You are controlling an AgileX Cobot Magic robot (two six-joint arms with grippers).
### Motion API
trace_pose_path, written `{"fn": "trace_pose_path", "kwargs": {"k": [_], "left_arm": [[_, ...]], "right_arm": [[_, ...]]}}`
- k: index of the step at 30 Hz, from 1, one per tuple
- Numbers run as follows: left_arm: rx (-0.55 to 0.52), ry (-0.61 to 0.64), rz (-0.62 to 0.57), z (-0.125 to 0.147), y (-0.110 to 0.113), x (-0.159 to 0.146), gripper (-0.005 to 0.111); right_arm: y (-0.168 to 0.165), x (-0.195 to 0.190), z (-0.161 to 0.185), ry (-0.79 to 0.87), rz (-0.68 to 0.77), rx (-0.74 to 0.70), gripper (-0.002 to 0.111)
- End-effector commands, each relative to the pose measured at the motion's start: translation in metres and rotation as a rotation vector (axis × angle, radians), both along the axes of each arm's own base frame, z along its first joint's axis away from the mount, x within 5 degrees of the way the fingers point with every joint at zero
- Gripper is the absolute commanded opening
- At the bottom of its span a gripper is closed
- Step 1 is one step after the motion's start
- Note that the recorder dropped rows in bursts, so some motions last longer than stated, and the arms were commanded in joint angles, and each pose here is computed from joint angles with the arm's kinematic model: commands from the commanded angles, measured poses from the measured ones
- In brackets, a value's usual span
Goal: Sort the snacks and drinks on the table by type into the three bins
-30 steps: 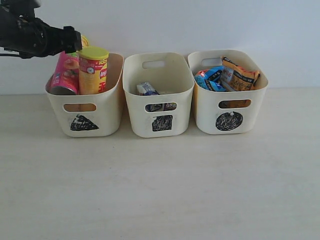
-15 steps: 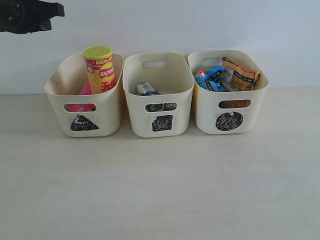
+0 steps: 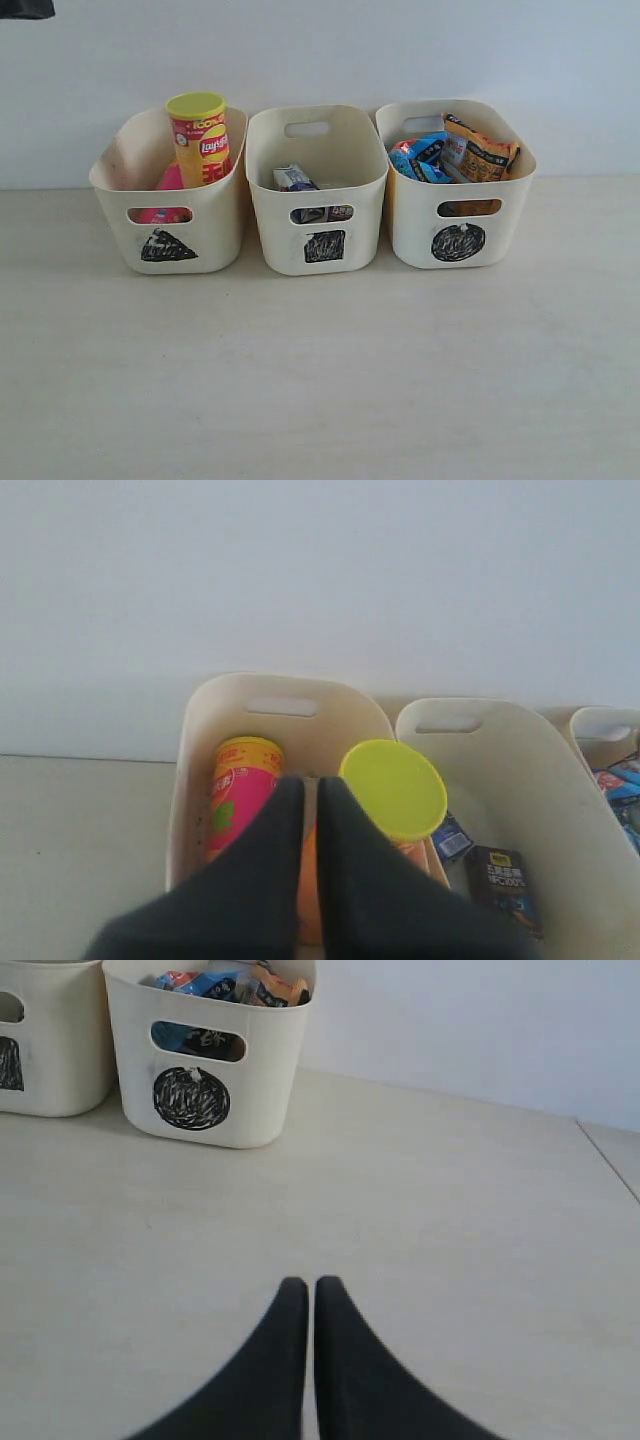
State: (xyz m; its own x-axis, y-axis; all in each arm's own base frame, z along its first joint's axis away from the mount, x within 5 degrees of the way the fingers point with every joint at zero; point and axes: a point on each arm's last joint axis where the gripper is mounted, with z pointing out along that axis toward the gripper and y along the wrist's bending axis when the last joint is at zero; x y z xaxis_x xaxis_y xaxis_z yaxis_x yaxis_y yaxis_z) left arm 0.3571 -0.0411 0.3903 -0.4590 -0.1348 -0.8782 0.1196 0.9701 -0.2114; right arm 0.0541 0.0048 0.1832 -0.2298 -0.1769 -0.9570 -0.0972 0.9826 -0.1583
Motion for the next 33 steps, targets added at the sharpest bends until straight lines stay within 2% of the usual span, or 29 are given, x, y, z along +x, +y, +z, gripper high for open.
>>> {"fn": "trace_pose_path", "kwargs": {"k": [1,7,15,25,33], "left_arm": [[-0.028,-0.046,0.004,0.019,0.003,-0.038,0.004],[-0.037,-0.152,0.003,0.045,0.008,-0.100,0.004],[-0.049,-0.307,0.001,0.065,0.015,-0.183,0.004],[-0.064,-0.466,-0.005,0.058,0.021,-0.274,0.004],[-0.070,-0.516,-0.029,0.041,0.023,-0.323,0.004]], "right_arm": [[0.000,0.000,0.001,-0.015,-0.007,0.000,0.000],[0.000,0.000,0.001,-0.015,-0.007,0.000,0.000],[0.000,0.000,0.001,-0.015,-0.007,0.000,0.000],[0.000,0.000,0.001,-0.015,-0.007,0.000,0.000],[0.000,0.000,0.001,-0.015,-0.007,0.000,0.000]]}}
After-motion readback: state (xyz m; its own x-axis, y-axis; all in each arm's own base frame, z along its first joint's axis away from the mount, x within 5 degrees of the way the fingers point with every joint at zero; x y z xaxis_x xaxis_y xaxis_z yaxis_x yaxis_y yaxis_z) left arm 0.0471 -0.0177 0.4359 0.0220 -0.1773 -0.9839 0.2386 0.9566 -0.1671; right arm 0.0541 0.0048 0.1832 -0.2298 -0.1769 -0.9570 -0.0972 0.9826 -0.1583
